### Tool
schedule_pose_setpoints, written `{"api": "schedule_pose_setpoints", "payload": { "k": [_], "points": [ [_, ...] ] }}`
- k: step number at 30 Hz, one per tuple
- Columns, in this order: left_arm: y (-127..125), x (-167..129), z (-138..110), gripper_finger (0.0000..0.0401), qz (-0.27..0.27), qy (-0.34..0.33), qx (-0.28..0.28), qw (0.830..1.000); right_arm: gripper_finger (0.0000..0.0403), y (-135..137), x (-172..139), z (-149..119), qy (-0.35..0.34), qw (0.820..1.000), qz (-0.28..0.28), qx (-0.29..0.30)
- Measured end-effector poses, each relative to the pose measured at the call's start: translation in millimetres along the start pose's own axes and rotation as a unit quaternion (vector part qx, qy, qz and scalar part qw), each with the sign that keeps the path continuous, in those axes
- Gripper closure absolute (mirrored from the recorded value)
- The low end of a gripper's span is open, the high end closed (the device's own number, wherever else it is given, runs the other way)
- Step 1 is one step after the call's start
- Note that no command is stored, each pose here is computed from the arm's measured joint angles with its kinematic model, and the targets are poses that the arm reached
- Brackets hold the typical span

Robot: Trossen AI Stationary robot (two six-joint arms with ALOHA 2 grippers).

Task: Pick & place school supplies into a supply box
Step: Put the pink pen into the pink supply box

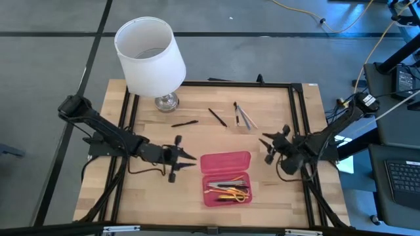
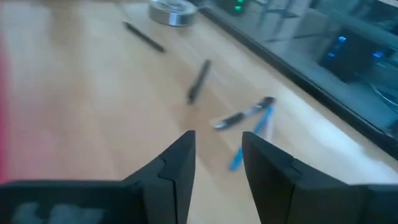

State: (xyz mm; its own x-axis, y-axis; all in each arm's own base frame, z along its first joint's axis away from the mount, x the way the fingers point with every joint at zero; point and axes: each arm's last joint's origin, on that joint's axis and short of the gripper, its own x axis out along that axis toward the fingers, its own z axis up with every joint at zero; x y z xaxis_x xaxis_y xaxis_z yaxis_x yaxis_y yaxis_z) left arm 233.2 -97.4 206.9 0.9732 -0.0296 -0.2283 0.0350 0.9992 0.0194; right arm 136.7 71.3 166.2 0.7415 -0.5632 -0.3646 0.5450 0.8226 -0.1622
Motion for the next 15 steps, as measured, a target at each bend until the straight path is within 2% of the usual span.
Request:
{"api": "schedule_pose_setpoints", "payload": {
  "k": [6, 11, 15],
  "points": [
    [9.7, -11.5, -27.8, 0.0311, 0.042, -0.03, -0.015, 0.999, 0.0251, -13.9, 14.9, -1.2, 0.036, 0.997, -0.057, 0.025],
    [11.8, -14.7, -32.1, 0.0315, 0.05, -0.043, -0.021, 0.998, 0.0192, -25.0, 23.6, -3.8, 0.072, 0.993, -0.094, 0.03],
    [11.9, -14.8, -32.7, 0.0313, 0.05, -0.042, -0.02, 0.998, 0.0151, -30.6, 27.4, -1.9, 0.054, 0.989, -0.134, 0.021]
  ]
}}
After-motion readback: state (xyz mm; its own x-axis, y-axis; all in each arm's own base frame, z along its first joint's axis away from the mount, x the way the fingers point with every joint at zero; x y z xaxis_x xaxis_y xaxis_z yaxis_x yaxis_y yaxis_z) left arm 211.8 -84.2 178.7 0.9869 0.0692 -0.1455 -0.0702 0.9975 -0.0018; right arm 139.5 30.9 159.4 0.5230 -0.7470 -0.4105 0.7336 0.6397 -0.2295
